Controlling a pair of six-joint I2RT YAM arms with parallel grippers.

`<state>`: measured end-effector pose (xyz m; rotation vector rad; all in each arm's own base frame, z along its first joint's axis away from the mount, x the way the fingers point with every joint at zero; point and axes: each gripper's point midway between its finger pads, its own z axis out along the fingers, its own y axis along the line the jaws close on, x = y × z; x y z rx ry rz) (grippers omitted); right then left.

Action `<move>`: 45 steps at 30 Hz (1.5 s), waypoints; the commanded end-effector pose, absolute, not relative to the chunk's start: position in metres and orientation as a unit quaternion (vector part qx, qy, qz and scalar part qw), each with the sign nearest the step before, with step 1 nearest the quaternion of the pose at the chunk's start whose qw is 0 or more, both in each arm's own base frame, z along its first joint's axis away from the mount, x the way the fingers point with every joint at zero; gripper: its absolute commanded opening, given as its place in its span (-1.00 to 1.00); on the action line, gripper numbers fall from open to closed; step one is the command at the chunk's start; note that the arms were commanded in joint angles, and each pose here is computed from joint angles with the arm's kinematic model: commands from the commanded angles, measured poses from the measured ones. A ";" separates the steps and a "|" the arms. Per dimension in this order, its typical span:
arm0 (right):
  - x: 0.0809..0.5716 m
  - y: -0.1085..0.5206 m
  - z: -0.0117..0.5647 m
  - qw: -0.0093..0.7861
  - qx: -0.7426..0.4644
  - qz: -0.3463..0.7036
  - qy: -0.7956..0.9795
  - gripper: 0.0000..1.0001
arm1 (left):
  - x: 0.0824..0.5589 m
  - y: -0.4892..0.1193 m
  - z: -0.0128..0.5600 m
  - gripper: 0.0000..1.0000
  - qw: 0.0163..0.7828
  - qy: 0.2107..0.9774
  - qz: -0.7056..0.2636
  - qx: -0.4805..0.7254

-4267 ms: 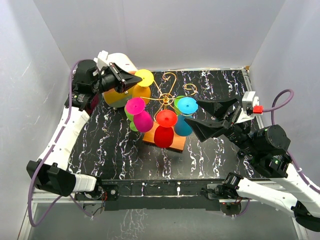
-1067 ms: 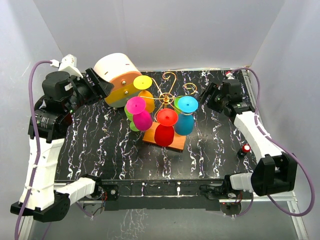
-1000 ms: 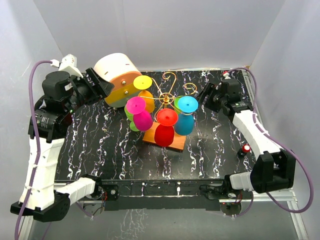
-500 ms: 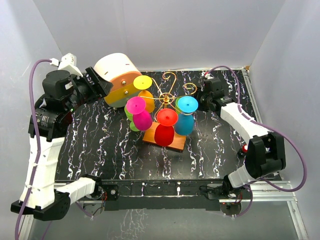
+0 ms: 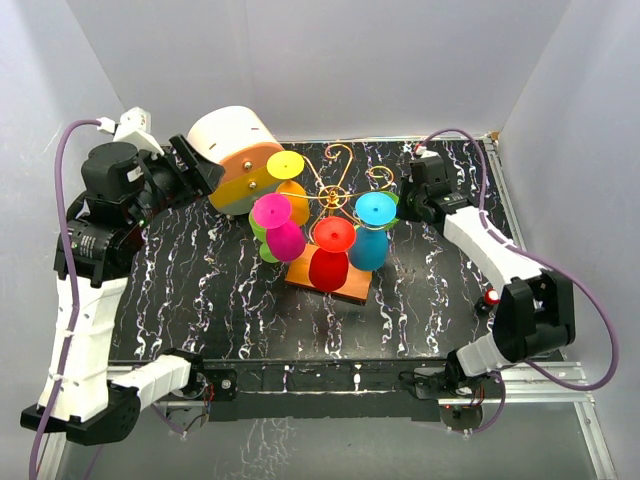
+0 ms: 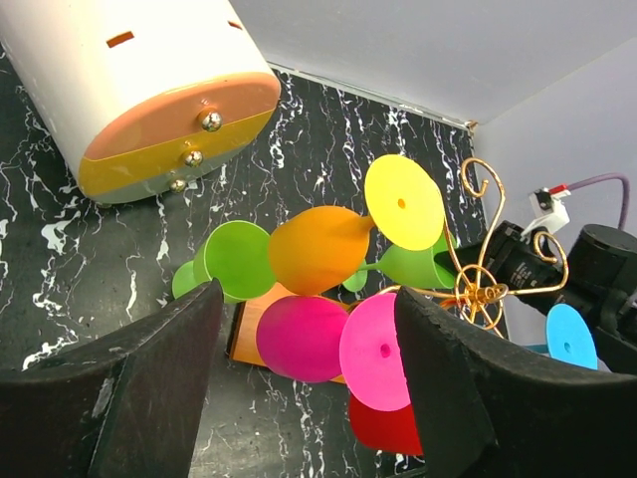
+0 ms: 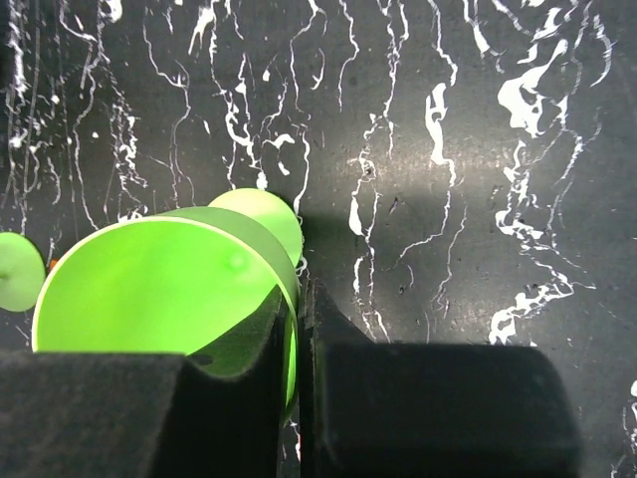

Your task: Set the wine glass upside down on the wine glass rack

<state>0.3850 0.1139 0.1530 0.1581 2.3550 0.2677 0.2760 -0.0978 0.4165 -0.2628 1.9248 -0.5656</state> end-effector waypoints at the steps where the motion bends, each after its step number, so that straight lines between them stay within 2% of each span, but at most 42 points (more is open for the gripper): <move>1: 0.390 0.106 0.214 0.472 0.081 0.112 0.871 -1.00 | 0.266 -0.103 0.438 0.38 0.550 0.788 -0.261 -0.089; 7: 0.373 0.073 0.295 0.596 0.150 0.108 0.782 -1.00 | 0.265 -0.139 0.452 0.47 0.534 0.773 -0.342 -0.019; 11: 0.346 0.053 0.349 0.668 0.190 0.124 0.709 -1.00 | 0.267 -0.150 0.459 0.63 0.527 0.767 -0.367 0.000; 14: 0.318 0.052 0.396 0.722 0.184 0.176 0.643 -1.00 | 0.270 -0.153 0.459 0.76 0.522 0.768 -0.372 0.001; 18: 0.284 0.042 0.446 0.766 0.202 0.216 0.571 -1.00 | 0.273 -0.154 0.459 0.97 0.519 0.767 -0.376 -0.010; 23: 0.256 0.048 0.487 0.791 0.181 0.272 0.516 -1.00 | 0.272 -0.167 0.465 0.97 0.505 0.757 -0.413 0.004; 31: 0.225 0.084 0.526 0.795 0.097 0.379 0.464 -1.00 | 0.247 -0.218 0.504 0.82 0.443 0.664 -0.593 0.105; 37: 0.214 0.099 0.535 0.798 0.046 0.407 0.443 -1.00 | 0.238 -0.250 0.515 0.78 0.412 0.620 -0.661 0.093; 42: 0.214 0.101 0.537 0.804 0.028 0.394 0.443 -1.00 | 0.221 -0.313 0.508 0.52 0.368 0.615 -0.691 0.099; 45: 0.210 0.098 0.540 0.813 0.024 0.383 0.438 -1.00 | 0.221 -0.325 0.517 0.49 0.371 0.599 -0.703 0.095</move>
